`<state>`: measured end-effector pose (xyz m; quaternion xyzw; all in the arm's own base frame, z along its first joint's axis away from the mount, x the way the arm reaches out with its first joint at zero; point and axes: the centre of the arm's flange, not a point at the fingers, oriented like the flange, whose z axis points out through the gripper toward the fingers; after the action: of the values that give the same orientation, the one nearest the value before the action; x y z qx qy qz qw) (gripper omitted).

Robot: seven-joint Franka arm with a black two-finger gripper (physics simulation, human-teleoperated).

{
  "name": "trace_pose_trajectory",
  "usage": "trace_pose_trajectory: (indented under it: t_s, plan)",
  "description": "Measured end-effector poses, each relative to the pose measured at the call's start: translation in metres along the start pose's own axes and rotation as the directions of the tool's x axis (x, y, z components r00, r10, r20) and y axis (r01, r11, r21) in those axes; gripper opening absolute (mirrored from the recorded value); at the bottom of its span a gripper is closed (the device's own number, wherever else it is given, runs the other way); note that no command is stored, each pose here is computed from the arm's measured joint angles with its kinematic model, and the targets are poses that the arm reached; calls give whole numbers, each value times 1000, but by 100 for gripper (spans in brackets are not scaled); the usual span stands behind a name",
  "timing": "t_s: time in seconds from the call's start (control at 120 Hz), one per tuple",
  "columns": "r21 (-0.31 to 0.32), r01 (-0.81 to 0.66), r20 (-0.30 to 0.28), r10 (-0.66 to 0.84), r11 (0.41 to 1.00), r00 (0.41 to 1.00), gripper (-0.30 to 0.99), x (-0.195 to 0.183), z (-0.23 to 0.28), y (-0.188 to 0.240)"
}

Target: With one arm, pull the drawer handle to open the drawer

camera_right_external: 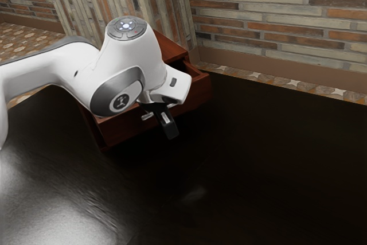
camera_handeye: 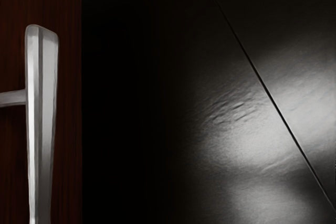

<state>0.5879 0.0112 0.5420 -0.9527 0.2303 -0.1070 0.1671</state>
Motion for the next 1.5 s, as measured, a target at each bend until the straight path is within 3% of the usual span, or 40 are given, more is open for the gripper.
trace_pose_trajectory:
  t_s: [0.483,0.85,0.95,1.158,1.267,1.317,1.4,1.5]
  plan:
    - [11,13,-42,-13,1000,999,69,4,-5,4]
    - [12,28,-37,-27,1000,999,69,0,-1,7]
    - [23,17,-44,-16,1000,999,64,1,-10,18]
    - [12,-48,-81,49,999,996,67,20,-29,64]
    - [14,-48,-83,49,999,995,68,19,-33,67]
    - [32,-27,-91,30,999,995,68,13,-47,61]
    - [77,34,-138,-23,996,990,68,-5,-118,62]
    - [43,77,-190,-68,996,979,69,-6,-215,83]
